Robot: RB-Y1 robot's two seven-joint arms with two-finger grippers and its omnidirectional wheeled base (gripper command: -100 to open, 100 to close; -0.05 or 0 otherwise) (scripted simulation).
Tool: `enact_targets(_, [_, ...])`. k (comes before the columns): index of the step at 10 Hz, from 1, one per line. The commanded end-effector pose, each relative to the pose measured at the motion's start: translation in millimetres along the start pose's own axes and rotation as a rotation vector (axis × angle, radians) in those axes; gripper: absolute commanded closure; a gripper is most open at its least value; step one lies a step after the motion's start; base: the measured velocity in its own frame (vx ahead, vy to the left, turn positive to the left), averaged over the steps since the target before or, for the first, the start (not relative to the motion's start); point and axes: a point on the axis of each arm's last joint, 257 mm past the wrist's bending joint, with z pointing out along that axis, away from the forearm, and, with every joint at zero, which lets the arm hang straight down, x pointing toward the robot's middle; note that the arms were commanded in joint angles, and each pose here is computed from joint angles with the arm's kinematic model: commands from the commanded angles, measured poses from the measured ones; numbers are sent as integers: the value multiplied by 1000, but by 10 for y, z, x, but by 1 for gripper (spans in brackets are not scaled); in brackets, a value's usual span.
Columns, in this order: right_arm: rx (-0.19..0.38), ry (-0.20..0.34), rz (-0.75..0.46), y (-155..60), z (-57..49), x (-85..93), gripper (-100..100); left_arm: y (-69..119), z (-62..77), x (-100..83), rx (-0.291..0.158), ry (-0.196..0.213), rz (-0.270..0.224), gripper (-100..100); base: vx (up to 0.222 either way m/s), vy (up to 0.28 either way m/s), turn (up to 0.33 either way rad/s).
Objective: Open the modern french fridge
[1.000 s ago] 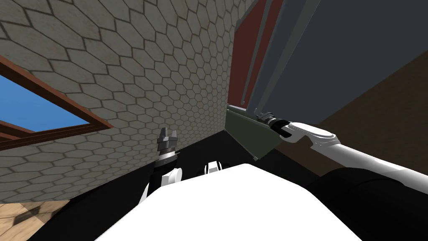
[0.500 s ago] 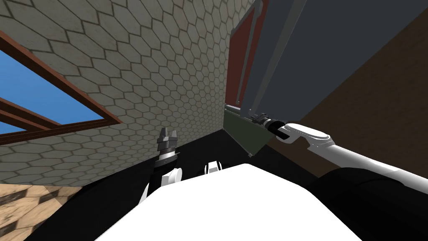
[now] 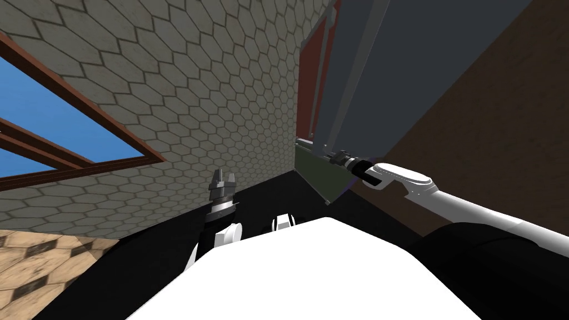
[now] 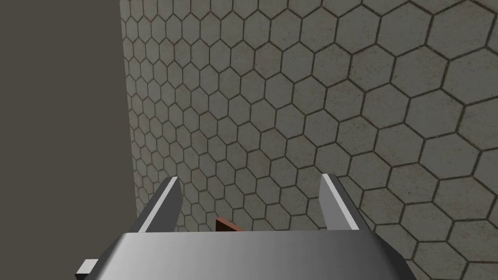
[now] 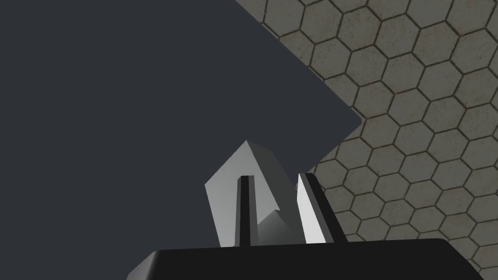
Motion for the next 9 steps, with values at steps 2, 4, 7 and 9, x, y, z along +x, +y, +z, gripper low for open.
enact_targets(2, [-47,-52,-2,209,-42,-231,100,0,0,0,0,0,0,0,-102,-93,4])
enact_targets(4, [-105,-106,-2,445,-68,-467,100,0,0,0,0,0,0,0,-136,-110,7])
enact_targets(7, [-90,-98,2,264,-8,-589,-100,0,-1,0,0,0,0,0,10,-14,-104])
enact_targets(9, [-101,-108,4,238,9,-702,-100,0,-1,0,0,0,0,0,29,19,-85])
